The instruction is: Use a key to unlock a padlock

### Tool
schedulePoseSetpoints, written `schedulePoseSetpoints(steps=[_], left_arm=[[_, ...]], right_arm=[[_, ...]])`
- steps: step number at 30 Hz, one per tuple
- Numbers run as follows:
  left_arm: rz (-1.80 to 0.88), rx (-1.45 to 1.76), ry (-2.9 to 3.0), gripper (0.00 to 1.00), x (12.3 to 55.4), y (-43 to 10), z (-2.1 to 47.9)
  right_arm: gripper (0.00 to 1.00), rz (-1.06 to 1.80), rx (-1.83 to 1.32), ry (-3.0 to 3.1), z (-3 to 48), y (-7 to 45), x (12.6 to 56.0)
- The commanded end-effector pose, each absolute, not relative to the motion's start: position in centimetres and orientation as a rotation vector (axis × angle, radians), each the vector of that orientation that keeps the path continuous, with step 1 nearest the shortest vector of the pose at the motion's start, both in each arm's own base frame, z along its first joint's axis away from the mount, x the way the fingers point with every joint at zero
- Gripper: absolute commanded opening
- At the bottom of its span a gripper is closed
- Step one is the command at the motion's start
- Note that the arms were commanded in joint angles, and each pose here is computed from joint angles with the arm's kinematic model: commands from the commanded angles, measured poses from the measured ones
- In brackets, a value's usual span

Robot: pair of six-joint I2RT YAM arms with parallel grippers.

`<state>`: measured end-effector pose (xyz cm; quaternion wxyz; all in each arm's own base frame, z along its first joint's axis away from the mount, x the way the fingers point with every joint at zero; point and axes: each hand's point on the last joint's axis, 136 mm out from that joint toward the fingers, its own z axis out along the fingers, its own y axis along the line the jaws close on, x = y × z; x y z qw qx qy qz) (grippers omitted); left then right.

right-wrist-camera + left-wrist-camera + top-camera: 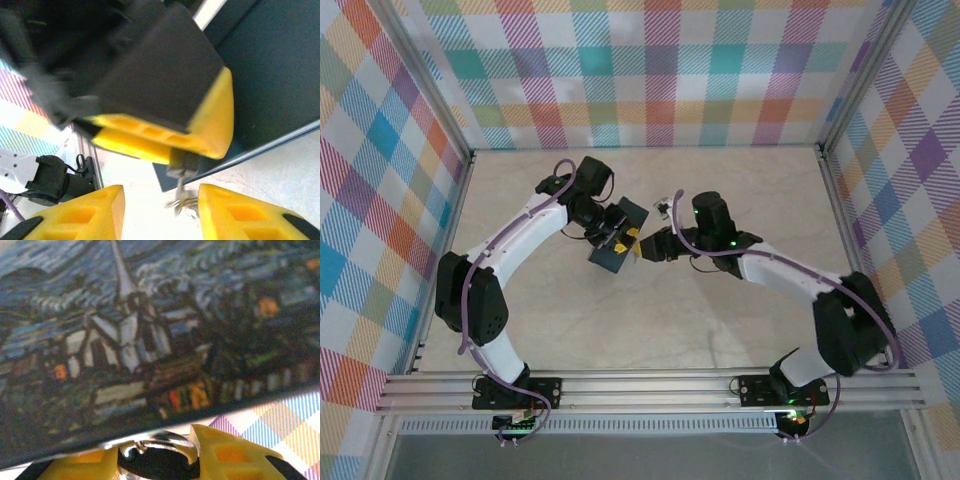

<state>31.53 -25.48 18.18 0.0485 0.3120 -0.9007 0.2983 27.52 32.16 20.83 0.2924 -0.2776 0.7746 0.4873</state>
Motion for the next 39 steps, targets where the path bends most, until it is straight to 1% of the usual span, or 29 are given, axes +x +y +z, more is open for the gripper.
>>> schedulePoseSetpoints(steps=[1,4,6,8,9,10,12,14,19,25,29,33,39], left_arm=[[0.938,0.992,-2.727,0.05,31.0,-24.6,20.0],[0.943,1.003,-2.723,0.05,31.0,-24.6,20.0],[0.949,0.996,-2.724,0.05,31.0,-24.8,20.1],[0.948,0.985,-2.722,0.05,30.9,-24.9,20.0],[0.946,0.983,-2.721,0.05,30.8,-24.9,20.0],[0.941,0.979,-2.72,0.05,30.8,-24.9,20.0],[0.938,0.969,-2.721,0.05,30.7,-25.0,20.0],[0.945,0.944,-2.709,0.05,30.7,-25.3,20.0],[0.925,0.917,-2.718,0.05,30.8,-25.3,20.1],[0.921,0.913,-2.704,0.05,30.9,-25.6,20.0],[0.935,0.903,-2.709,0.05,31.1,-25.7,20.3],[0.934,0.903,-2.706,0.05,31.0,-25.7,20.3],[0.943,0.902,-2.706,0.05,31.0,-25.7,20.4]], right_arm=[[0.48,1.094,-0.801,2.028,20.8,29.0,27.2],[0.48,0.964,-0.845,1.978,21.0,27.8,27.3],[0.44,0.889,-0.885,1.888,21.4,27.8,27.7],[0.41,0.779,-1.018,1.699,21.3,28.7,27.2],[0.41,0.733,-1.052,1.631,21.4,29.1,27.2],[0.41,0.681,-1.079,1.594,21.5,29.4,27.7],[0.38,0.607,-1.154,1.564,21.3,30.3,28.2],[0.37,0.47,-1.219,1.492,21.2,31.4,28.6],[0.36,0.248,-1.221,1.351,21.9,32.3,29.8],[0.35,0.145,-1.277,1.238,22.2,33.8,29.0],[0.34,0.131,-1.297,1.224,21.7,34.1,28.9],[0.33,0.117,-1.298,1.182,22.3,34.6,28.6],[0.26,0.103,-1.311,1.163,22.6,35.3,28.6]])
